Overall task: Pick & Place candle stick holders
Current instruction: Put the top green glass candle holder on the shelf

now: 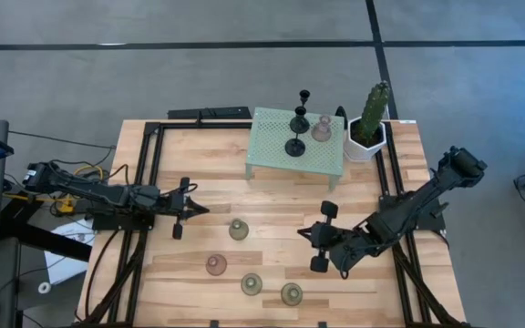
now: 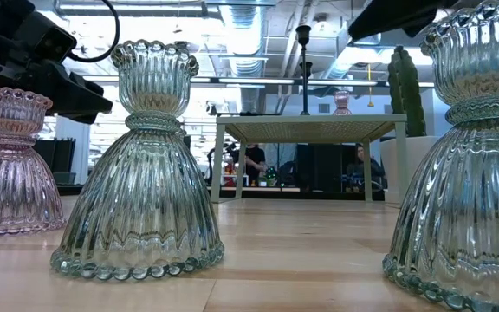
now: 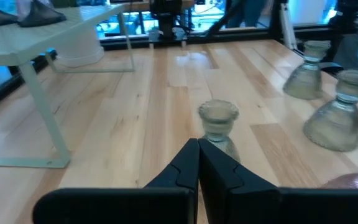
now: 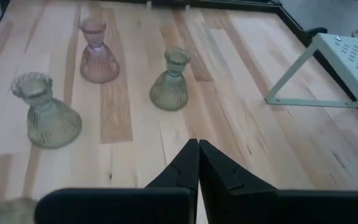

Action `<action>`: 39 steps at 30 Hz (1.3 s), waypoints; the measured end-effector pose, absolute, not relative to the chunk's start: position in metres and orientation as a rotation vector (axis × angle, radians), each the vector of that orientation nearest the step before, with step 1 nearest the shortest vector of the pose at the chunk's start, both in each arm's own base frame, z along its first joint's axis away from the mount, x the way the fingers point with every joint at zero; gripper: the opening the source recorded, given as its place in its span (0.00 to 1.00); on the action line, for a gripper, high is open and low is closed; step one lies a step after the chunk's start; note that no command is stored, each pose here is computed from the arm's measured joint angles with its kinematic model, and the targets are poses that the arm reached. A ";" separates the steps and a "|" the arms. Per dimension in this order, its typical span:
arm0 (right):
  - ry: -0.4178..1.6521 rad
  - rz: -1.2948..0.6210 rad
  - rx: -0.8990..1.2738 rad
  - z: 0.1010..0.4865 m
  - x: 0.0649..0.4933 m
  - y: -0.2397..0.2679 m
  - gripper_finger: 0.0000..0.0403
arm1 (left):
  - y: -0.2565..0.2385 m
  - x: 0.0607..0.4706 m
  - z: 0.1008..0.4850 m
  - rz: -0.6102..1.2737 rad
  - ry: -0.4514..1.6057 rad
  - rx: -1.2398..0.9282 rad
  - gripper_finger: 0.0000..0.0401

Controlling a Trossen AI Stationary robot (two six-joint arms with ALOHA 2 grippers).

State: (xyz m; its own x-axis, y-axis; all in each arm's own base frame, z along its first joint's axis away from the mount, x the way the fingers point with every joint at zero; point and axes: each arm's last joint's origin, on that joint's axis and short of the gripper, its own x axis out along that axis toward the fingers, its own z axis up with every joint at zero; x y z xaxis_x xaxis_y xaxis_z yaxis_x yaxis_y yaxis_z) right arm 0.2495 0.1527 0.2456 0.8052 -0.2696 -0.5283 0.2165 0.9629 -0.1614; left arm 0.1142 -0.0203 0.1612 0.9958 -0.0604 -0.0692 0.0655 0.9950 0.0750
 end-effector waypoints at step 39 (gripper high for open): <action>0.468 -0.354 0.095 0.249 0.272 0.137 0.00 | -0.033 0.157 0.135 -0.185 0.154 0.011 0.56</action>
State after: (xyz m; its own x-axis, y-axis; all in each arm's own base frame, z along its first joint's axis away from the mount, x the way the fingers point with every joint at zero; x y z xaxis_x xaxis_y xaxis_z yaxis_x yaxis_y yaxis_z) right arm 0.2724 0.1373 0.2488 0.8331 -0.3119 -0.4568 0.3550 0.9348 0.0092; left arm 0.1568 -0.0332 0.1351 0.9712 -0.1821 -0.1538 0.1839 0.9829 -0.0030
